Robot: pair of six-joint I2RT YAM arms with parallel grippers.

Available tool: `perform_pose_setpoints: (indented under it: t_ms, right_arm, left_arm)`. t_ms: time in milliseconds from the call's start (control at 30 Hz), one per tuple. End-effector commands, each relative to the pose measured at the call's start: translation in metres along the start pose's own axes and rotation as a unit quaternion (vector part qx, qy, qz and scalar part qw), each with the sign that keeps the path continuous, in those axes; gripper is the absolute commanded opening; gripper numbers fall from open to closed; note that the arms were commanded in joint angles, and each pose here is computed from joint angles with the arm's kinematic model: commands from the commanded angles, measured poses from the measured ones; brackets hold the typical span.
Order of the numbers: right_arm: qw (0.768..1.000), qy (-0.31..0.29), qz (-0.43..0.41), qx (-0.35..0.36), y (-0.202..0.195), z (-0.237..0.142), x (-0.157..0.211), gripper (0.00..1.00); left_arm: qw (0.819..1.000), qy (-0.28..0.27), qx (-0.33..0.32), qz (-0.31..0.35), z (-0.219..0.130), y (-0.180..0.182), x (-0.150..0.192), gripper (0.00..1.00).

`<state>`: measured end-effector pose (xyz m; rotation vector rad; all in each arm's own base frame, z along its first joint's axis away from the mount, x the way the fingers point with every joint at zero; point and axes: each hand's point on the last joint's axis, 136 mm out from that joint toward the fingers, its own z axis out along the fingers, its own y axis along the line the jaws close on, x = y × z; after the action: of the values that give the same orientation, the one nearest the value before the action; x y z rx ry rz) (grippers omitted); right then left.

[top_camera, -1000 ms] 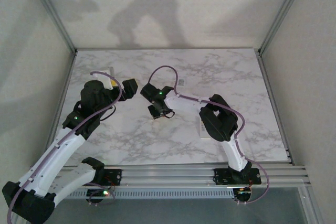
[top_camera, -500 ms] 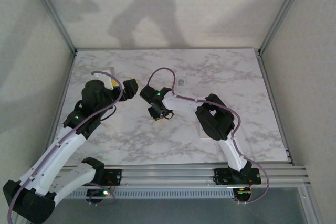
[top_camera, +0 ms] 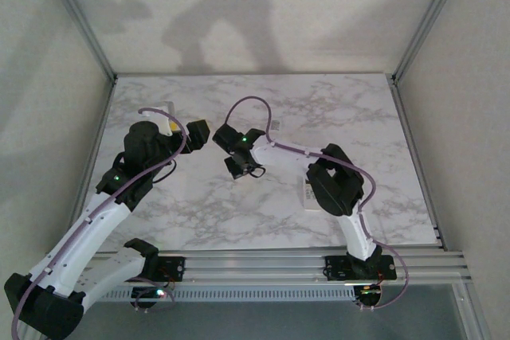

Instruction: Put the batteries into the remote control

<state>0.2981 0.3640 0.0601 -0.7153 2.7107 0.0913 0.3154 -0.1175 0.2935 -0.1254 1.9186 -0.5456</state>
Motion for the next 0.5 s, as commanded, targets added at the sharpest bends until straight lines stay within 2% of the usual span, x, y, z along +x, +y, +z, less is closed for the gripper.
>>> perform_pose_setpoints:
  t_ms: [0,200,367,467]
  right_arm:
    - [0.999,-0.046,0.004,0.000,-0.003,-0.038,-0.016,0.08]
    - [0.995,-0.084,-0.048,0.024,-0.018,-0.059,-0.020,0.09]
    - [0.987,-0.074,-0.127,0.059,-0.035,-0.060,-0.002,0.09]
    - [0.984,-0.071,-0.144,0.074,-0.049,-0.063,0.005,0.08]
  left_arm:
    - [1.000,-0.003,0.005,0.006,-0.001,-0.001,-0.002,1.00]
    - [1.000,-0.006,0.005,0.007,-0.003,-0.001,-0.005,1.00]
    - [1.000,-0.001,0.004,0.009,-0.002,0.000,-0.001,0.99]
    - [1.000,0.000,0.005,0.008,-0.001,-0.001,-0.001,1.00]
